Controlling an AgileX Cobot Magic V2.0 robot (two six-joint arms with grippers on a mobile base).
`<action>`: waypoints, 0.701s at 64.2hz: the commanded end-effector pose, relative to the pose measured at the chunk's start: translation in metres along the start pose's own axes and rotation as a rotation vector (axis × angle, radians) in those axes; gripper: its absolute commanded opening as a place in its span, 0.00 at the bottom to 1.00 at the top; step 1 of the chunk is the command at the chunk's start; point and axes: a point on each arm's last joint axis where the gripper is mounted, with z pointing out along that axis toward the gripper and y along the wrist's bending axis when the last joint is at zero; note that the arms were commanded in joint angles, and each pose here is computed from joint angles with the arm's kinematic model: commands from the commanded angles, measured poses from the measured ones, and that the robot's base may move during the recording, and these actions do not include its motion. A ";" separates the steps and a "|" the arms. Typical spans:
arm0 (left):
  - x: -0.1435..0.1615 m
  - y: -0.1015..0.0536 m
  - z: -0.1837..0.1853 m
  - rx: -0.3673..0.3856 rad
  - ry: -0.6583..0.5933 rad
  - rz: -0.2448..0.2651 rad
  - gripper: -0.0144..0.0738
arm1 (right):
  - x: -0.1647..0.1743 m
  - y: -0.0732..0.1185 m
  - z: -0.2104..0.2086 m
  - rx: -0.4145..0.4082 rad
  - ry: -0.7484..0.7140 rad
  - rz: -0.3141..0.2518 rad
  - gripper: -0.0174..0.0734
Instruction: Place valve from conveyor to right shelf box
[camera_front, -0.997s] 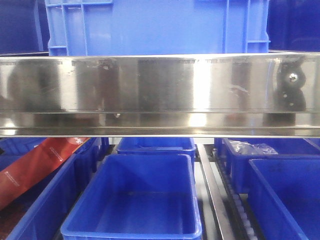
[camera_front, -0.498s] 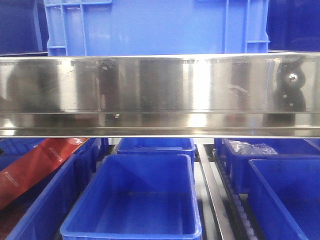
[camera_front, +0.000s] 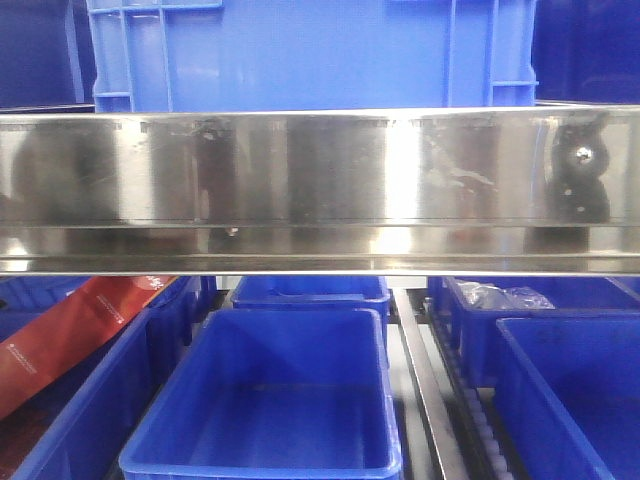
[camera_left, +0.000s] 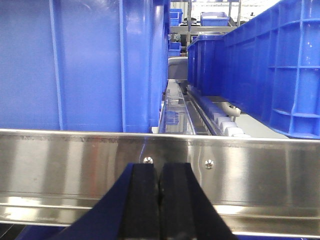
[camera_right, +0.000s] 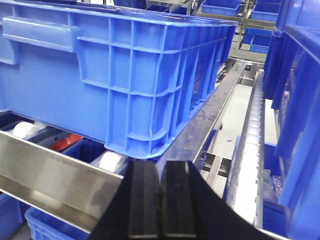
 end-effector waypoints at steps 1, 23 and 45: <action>-0.003 0.000 -0.001 -0.005 -0.028 -0.002 0.04 | -0.001 -0.002 -0.001 0.028 -0.032 -0.007 0.02; -0.003 0.000 -0.001 -0.005 -0.028 -0.002 0.04 | 0.033 -0.025 -0.015 0.362 -0.105 0.059 0.02; -0.003 0.000 -0.001 -0.005 -0.028 -0.002 0.04 | 0.106 -0.021 -0.021 0.420 -0.109 0.068 0.02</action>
